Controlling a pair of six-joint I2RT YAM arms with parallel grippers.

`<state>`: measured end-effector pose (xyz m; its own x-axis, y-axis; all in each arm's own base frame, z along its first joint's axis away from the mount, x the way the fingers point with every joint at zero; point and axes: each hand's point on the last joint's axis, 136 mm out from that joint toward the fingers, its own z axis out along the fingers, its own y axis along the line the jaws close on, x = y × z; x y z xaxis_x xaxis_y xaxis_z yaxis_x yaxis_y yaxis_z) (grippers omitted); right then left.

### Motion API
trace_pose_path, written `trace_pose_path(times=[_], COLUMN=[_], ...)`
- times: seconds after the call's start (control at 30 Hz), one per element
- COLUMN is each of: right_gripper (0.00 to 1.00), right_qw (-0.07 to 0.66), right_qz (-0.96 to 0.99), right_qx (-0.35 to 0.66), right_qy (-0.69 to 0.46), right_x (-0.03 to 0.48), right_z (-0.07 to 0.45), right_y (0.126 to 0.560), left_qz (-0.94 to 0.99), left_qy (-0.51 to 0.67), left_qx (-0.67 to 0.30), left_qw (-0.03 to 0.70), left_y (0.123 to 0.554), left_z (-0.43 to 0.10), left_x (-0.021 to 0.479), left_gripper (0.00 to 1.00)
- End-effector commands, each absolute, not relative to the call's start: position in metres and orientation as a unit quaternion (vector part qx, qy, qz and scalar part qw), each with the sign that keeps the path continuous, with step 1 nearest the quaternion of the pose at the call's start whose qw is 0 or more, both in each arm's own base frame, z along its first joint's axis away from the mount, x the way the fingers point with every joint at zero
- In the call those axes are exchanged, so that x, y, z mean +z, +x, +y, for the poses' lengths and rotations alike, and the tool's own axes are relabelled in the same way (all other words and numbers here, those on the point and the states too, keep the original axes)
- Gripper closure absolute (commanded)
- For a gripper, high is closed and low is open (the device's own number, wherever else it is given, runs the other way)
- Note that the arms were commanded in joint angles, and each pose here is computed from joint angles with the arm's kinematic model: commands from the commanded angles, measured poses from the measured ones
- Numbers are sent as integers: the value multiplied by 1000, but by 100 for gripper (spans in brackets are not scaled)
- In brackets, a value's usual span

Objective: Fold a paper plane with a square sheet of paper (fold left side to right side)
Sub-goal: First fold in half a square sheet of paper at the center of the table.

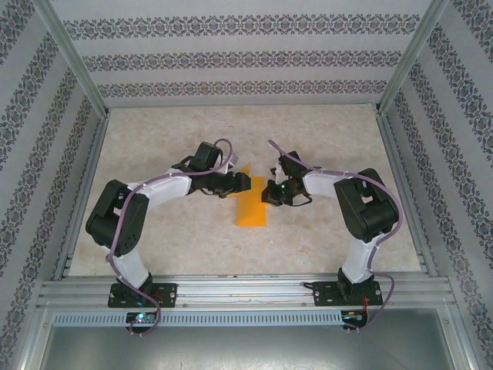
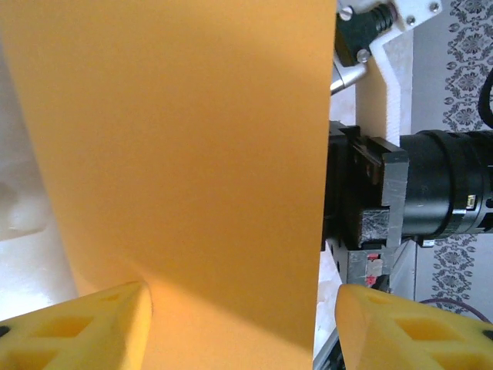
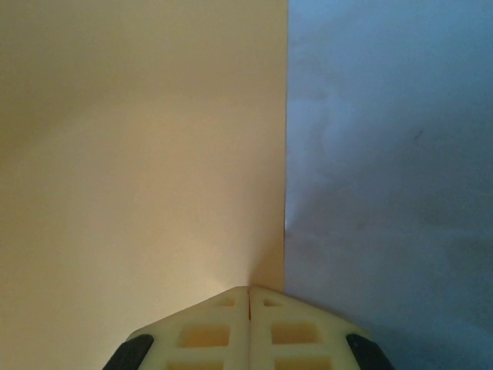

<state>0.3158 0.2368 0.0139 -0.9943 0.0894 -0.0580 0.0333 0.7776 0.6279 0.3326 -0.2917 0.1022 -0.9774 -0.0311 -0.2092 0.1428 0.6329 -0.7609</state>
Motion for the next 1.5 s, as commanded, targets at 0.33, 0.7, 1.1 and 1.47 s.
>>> trace_pose_path(times=[0.33, 0.7, 1.1, 1.47], right_gripper=[100, 100, 70, 62], right_qw=[39, 68, 95, 75], right_qz=[933, 923, 892, 878], right_qx=[353, 375, 441, 472], right_qy=[53, 52, 32, 31], right_x=[6, 37, 73, 57], right_z=[240, 242, 234, 250], right_y=[301, 311, 317, 324], left_qz=[911, 911, 910, 909], left_qy=[1, -26, -13, -12], left_qx=[-407, -403, -408, -411], left_qw=[70, 84, 71, 67], left_y=[335, 345, 338, 333], left_z=[-301, -300, -301, -300], left_x=[63, 55, 54, 52], left_gripper=[46, 53, 56, 57])
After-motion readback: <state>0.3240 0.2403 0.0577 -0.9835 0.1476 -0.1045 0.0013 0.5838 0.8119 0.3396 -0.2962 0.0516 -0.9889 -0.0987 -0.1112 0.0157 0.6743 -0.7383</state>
